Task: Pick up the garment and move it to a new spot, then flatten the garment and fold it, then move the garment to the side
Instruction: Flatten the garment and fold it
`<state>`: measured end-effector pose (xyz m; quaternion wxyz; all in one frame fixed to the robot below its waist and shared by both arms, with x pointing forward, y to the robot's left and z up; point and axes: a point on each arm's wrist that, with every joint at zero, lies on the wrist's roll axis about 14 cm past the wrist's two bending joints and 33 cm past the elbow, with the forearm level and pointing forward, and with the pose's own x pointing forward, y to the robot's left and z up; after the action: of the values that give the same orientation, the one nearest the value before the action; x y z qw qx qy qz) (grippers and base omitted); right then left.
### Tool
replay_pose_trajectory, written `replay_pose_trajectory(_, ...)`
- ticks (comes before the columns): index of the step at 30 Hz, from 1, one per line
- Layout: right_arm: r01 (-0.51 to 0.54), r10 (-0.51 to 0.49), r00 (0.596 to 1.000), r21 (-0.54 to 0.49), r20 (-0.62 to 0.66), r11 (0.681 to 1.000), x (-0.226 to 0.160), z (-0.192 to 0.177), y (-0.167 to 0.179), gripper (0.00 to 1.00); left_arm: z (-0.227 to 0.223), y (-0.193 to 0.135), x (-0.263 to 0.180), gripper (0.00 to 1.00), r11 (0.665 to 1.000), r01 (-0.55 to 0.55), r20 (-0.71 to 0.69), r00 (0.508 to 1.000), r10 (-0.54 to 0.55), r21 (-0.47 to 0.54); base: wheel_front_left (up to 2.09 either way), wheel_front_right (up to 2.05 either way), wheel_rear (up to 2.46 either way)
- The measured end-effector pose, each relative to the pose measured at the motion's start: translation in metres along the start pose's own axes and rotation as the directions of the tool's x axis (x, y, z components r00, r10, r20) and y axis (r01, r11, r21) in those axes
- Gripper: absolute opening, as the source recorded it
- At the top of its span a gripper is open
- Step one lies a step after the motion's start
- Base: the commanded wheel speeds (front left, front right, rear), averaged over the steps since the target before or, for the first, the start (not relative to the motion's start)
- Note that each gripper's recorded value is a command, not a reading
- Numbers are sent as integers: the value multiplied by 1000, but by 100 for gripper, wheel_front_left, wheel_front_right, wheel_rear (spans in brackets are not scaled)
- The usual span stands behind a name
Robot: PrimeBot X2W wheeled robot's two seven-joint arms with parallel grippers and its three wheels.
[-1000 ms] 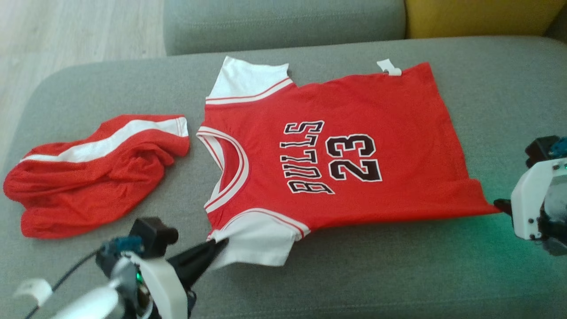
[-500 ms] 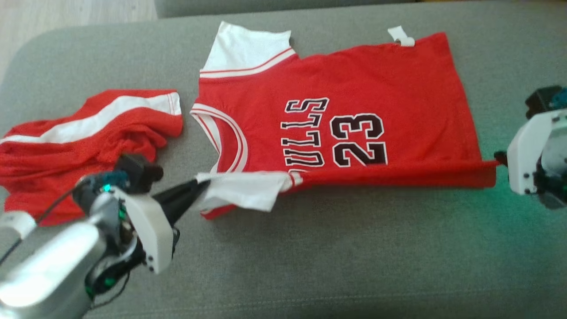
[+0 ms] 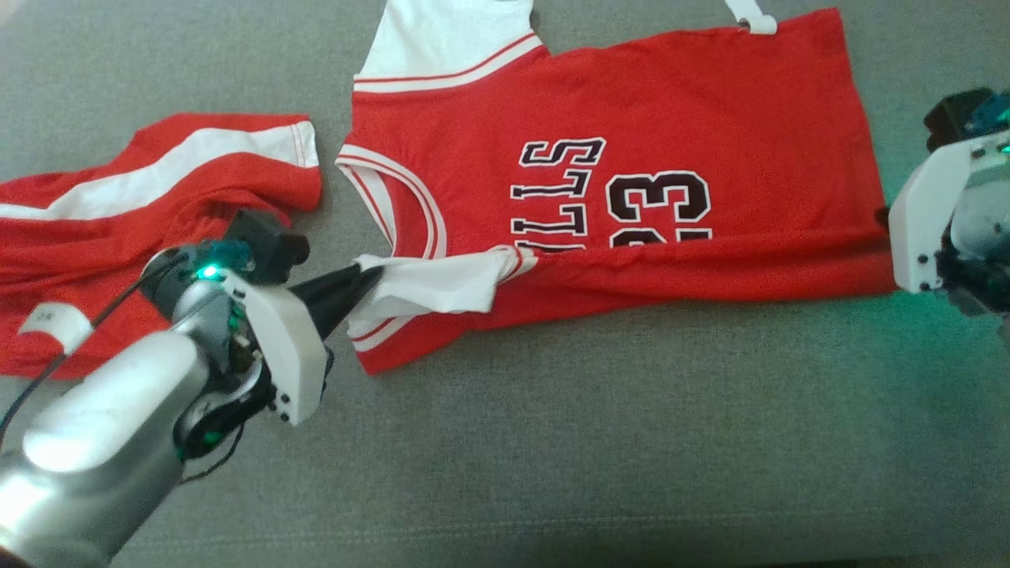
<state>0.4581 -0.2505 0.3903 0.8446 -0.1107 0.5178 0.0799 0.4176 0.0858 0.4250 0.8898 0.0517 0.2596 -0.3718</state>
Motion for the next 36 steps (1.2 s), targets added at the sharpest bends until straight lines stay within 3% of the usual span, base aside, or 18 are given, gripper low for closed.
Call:
replay_pose_trajectory(2, 26, -26, 999, -12, 20, 1000, 3, 7, -5, 0, 5, 1, 5, 0, 1000, 12, 13, 1000, -12, -11, 0, 0, 0)
replay_pose_trajectory(3, 36, -35, 999, -12, 40, 999, 4, 12, -8, 15, 8, 3, 8, 0, 1000, 13, 24, 1000, -12, -20, 0, 0, 0)
replay_pose_trajectory(4, 41, -40, 998, -10, 58, 999, 5, 17, -9, 100, 11, 7, 11, 0, 1000, 7, 30, 1000, -7, -25, 0, 0, 0)
replay_pose_trajectory(5, 42, -41, 997, -7, 70, 999, 7, 21, -8, 100, 13, 12, 13, 9, 1000, -2, 32, 999, 3, -24, 0, 0, 0)
replay_pose_trajectory(6, 44, -43, 996, -12, 84, 999, 8, 24, -6, 100, 16, 17, 16, 75, 1000, -14, 42, 999, 15, -21, 0, 0, 0)
replay_pose_trajectory(7, 44, -42, 994, -16, 103, 999, 9, 28, -4, 100, 19, 22, 18, 100, 999, -28, 53, 998, 29, -21, 0, 0, 0)
replay_pose_trajectory(14, 33, -33, 973, 6, 227, 999, 6, 45, 7, 100, 39, 32, 27, 100, 993, -90, 142, 985, 100, -75, 0, 0, 0)
replay_pose_trajectory(17, 31, -32, 936, 9, 349, 999, -6, 63, 9, 100, 55, 37, 24, 100, 986, -136, 216, 964, 153, -94, 0, 0, 0)
replay_pose_trajectory(19, 21, -24, 874, 11, 485, 1000, -22, 86, 14, 100, 70, 41, 20, 100, 977, -168, 286, 937, 199, -131, 0, 0, 0)
replay_pose_trajectory(22, 10, -7, 746, -1, 665, 1000, -50, 114, 24, 100, 92, 45, 9, 100, 957, -208, 400, 874, 276, -204, 0, 0, 0)
replay_pose_trajectory(23, 10, -7, 746, -1, 665, 1000, -50, 114, 24, 100, 92, 45, 9, 100, 957, -208, 400, 874, 276, -204, 0, 0, 0)
replay_pose_trajectory(26, -12, 6, 624, 2, 781, 1000, -71, 120, 35, 100, 106, 47, -5, 100, 929, -241, 471, 809, 352, -280, 0, 0, 0)
replay_pose_trajectory(30, -11, -61, 489, 77, 870, 997, -91, 112, 31, 100, 134, 42, -34, 100, 892, -262, 577, 688, 440, -369, 0, 0, 0)
replay_pose_trajectory(33, -17, -82, 420, 98, 904, 995, -105, 107, 41, 100, 136, 29, -53, 100, 877, -272, 624, 621, 475, -397, 0, 0, 0)
replay_pose_trajectory(36, -35, -119, 364, 142, 924, 989, -119, 99, 52, 100, 112, 18, -62, 100, 852, -298, 599, 613, 516, -430, 0, 0, 0)
